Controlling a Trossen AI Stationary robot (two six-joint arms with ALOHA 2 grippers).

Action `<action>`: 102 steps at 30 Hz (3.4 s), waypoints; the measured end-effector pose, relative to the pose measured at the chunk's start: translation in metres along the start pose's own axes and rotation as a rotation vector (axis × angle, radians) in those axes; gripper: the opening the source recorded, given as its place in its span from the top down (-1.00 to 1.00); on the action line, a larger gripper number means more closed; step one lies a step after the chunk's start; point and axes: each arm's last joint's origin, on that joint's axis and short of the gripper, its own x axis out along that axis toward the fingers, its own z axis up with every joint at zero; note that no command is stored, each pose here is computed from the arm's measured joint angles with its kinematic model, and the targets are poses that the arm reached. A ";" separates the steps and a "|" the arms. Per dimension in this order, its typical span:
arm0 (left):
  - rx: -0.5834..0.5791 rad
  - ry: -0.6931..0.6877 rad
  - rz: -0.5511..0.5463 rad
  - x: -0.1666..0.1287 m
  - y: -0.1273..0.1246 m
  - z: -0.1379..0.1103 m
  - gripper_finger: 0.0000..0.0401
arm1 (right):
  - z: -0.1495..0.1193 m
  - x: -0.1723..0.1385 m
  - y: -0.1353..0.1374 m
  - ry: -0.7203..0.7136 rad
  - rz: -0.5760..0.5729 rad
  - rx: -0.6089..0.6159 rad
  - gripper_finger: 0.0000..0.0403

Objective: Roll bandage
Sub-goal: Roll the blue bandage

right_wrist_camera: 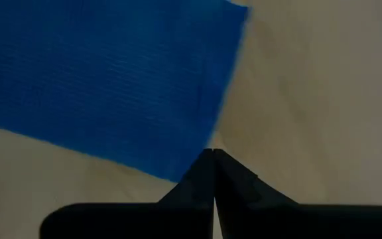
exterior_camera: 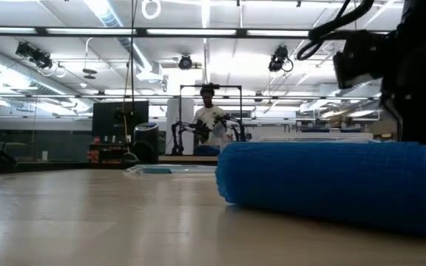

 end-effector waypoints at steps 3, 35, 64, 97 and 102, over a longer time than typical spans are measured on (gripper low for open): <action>0.011 -0.005 -0.001 0.000 0.001 0.001 1.00 | -0.001 -0.012 0.001 -0.036 0.054 0.024 0.98; 0.025 -0.506 -0.002 -0.011 -0.018 0.038 0.99 | 0.011 -0.059 0.061 -0.302 0.568 0.000 1.00; 0.236 -0.860 -0.514 -0.104 -0.025 0.085 0.99 | 0.018 -0.120 0.056 -0.169 0.422 -0.191 0.99; 0.225 -0.936 -0.431 -0.176 0.012 0.011 1.00 | 0.020 -0.121 0.059 -0.191 0.442 -0.014 0.99; 0.036 -0.849 -0.341 -0.136 0.040 -0.032 1.00 | 0.024 -0.123 0.061 -0.193 0.492 -0.030 0.99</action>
